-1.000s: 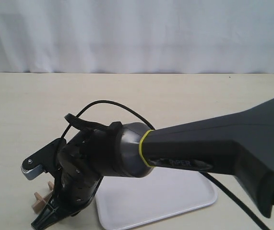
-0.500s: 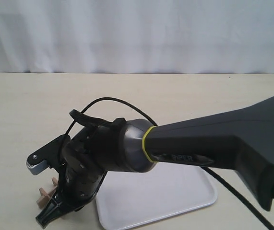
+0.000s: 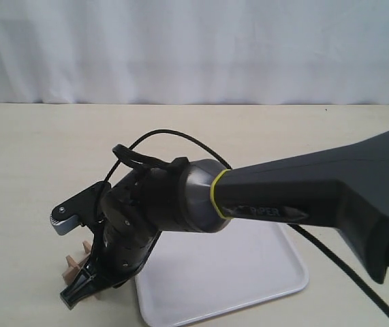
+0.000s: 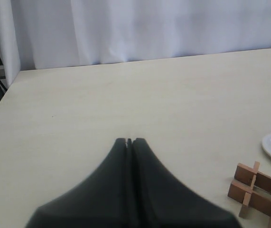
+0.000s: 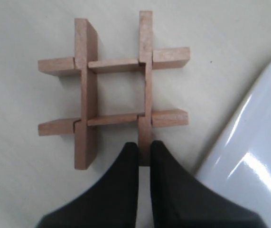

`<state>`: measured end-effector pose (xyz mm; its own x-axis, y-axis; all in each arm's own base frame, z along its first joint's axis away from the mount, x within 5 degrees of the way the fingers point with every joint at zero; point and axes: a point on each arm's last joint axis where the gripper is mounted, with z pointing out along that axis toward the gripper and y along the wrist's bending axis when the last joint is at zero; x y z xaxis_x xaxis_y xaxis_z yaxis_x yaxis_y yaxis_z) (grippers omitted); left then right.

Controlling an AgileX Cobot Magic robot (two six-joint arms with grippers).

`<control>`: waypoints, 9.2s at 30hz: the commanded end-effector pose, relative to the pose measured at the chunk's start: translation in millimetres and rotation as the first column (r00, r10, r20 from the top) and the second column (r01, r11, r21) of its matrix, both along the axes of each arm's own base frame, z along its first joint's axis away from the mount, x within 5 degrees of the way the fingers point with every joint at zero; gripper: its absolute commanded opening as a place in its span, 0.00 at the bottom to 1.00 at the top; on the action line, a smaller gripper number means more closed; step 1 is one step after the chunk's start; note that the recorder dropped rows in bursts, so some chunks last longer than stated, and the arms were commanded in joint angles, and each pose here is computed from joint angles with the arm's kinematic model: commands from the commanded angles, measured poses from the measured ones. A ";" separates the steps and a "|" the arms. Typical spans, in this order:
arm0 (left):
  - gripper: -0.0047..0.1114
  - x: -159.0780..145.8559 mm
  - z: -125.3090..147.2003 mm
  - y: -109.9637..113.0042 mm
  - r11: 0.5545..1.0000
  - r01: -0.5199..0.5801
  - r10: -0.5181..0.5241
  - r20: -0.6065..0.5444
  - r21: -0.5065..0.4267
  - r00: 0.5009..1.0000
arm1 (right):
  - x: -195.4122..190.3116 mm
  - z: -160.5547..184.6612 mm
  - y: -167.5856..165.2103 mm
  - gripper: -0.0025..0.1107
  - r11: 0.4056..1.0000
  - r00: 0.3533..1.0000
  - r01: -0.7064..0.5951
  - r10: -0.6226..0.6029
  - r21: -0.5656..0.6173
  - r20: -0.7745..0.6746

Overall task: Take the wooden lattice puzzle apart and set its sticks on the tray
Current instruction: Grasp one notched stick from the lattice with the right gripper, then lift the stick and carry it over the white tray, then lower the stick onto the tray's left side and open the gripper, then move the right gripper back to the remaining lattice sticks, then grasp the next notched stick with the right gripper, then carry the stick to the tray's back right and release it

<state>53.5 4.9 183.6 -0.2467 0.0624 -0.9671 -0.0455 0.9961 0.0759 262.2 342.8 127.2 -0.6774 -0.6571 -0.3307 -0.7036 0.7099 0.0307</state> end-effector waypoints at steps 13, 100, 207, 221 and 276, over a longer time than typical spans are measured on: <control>0.04 0.3 0.6 -0.2 1.000 0.002 -0.002 0.012 -0.002 1.000 | 2.1 19.8 -2.5 0.06 1.000 1.000 0.004 -0.004 0.021 0.025; 0.04 0.3 0.7 -0.3 1.000 0.002 -0.002 0.014 -0.005 1.000 | 27.4 32.1 -89.4 0.37 0.982 0.982 0.188 -0.188 -0.002 0.005; 0.04 0.3 0.6 -0.3 1.000 0.002 -0.002 0.012 -0.005 1.000 | -36.3 16.1 -0.4 0.06 0.978 0.981 -0.139 0.116 0.154 0.154; 0.04 0.3 0.6 -0.2 1.000 0.002 -0.002 0.012 -0.002 1.000 | -29.7 38.2 -11.3 0.06 0.980 0.983 -0.112 0.085 0.164 0.165; 0.04 0.3 0.6 -0.2 1.000 0.002 -0.002 0.012 -0.002 1.000 | 22.3 -4.5 -231.2 0.64 0.875 0.874 0.482 -0.484 0.053 0.044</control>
